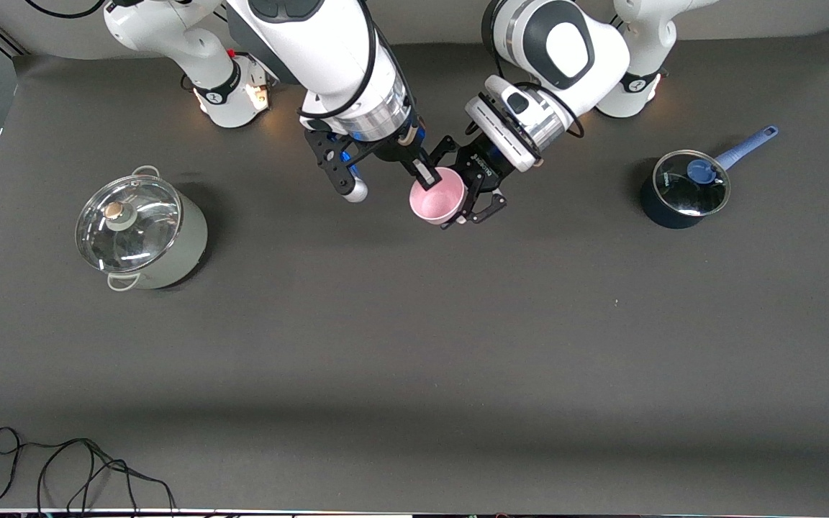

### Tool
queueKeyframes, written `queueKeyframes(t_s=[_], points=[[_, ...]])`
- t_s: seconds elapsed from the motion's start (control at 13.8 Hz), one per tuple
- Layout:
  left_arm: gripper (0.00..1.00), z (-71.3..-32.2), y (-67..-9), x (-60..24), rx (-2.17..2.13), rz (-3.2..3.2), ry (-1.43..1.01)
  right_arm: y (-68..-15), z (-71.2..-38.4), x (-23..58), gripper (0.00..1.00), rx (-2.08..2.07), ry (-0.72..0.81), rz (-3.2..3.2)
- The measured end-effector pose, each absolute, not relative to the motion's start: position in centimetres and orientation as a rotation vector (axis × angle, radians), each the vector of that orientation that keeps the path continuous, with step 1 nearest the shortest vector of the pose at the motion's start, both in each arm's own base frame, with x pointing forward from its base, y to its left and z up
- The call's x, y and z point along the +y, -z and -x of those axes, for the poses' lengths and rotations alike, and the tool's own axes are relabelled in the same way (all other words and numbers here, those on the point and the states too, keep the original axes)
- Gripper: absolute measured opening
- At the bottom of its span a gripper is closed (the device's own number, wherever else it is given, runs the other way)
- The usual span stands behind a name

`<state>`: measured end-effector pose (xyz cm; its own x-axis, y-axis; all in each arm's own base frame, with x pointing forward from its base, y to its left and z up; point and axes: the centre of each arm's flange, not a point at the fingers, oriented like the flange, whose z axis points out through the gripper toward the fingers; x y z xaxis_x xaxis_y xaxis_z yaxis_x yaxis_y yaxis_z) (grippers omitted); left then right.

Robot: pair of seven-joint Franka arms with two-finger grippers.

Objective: Transfer pink cup from left to right arm
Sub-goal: 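Carry the cup with the right gripper while the left gripper releases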

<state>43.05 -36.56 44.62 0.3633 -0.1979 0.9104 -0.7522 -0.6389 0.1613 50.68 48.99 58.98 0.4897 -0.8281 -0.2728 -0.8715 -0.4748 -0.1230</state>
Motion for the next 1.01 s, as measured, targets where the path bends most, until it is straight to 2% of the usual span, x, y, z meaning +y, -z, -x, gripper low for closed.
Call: queueKeyframes(t_s=[0.22, 0.58, 1.01], points=[[0.99, -43.5, -44.6, -36.2, -0.79, -2.064, -1.254, -59.2, -51.2, 48.3, 0.04, 1.368, -0.232, 2.539], [1.0, -44.6, -44.0, -35.0, -0.751, -2.087, -1.248, -60.1, -53.8, 42.7, 0.04, 1.146, -0.224, 2.711], [1.0, -49.5, -40.7, -28.7, -0.597, -2.202, -1.242, -64.1, -56.7, 26.6, 0.04, 0.771, -0.337, 2.932]])
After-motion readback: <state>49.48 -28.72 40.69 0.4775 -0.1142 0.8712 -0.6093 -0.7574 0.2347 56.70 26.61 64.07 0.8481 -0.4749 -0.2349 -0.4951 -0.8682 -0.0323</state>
